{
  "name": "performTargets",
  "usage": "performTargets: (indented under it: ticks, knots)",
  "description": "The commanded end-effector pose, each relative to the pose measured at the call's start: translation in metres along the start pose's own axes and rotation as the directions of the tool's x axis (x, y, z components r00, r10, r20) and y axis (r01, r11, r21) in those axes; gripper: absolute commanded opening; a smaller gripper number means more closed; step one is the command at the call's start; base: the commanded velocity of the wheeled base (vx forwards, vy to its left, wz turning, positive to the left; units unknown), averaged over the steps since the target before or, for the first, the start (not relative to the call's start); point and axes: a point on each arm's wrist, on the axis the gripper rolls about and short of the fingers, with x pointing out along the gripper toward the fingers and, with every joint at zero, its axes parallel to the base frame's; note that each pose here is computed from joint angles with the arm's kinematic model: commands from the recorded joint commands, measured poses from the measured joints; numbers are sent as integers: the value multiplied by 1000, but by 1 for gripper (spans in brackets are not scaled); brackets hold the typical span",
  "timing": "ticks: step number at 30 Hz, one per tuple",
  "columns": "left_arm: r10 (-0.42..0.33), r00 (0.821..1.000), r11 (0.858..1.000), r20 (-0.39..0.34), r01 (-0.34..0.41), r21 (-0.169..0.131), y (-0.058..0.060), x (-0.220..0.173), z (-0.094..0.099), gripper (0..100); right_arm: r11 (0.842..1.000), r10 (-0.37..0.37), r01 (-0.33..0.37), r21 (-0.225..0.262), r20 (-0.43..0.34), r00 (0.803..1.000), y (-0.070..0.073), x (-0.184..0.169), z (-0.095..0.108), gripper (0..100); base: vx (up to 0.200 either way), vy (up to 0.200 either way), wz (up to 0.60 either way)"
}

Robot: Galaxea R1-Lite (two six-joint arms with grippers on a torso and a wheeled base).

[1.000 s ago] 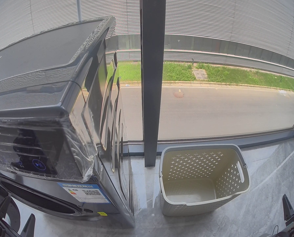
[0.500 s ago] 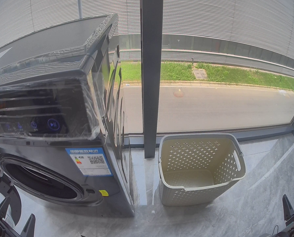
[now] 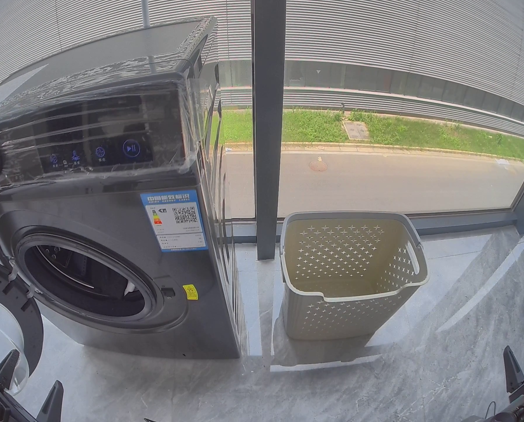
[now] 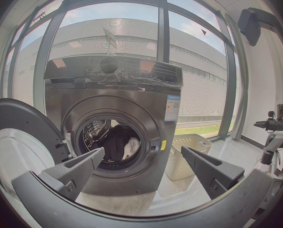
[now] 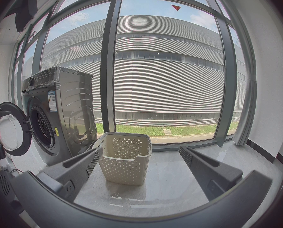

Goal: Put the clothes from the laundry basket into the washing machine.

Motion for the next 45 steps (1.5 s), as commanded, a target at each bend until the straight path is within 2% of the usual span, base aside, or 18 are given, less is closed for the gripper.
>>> performTargets:
  ticks: [1,29,45]
  knots:
    - [0,1000,1000,-1,0,-1,0,0,-5,100,1000,1,-1,0,-6,1000,0,0,-5,100,-200,0,0]
    - [1,1000,1000,-1,-1,-2,0,0,-5,100,1000,1,-1,0,-5,1000,0,0,-5,100,-200,0,0]
    - [3,1000,1000,-1,-3,-1,0,0,-5,100,1000,1,-1,1,-6,1000,0,0,-5,100,0,0,0]
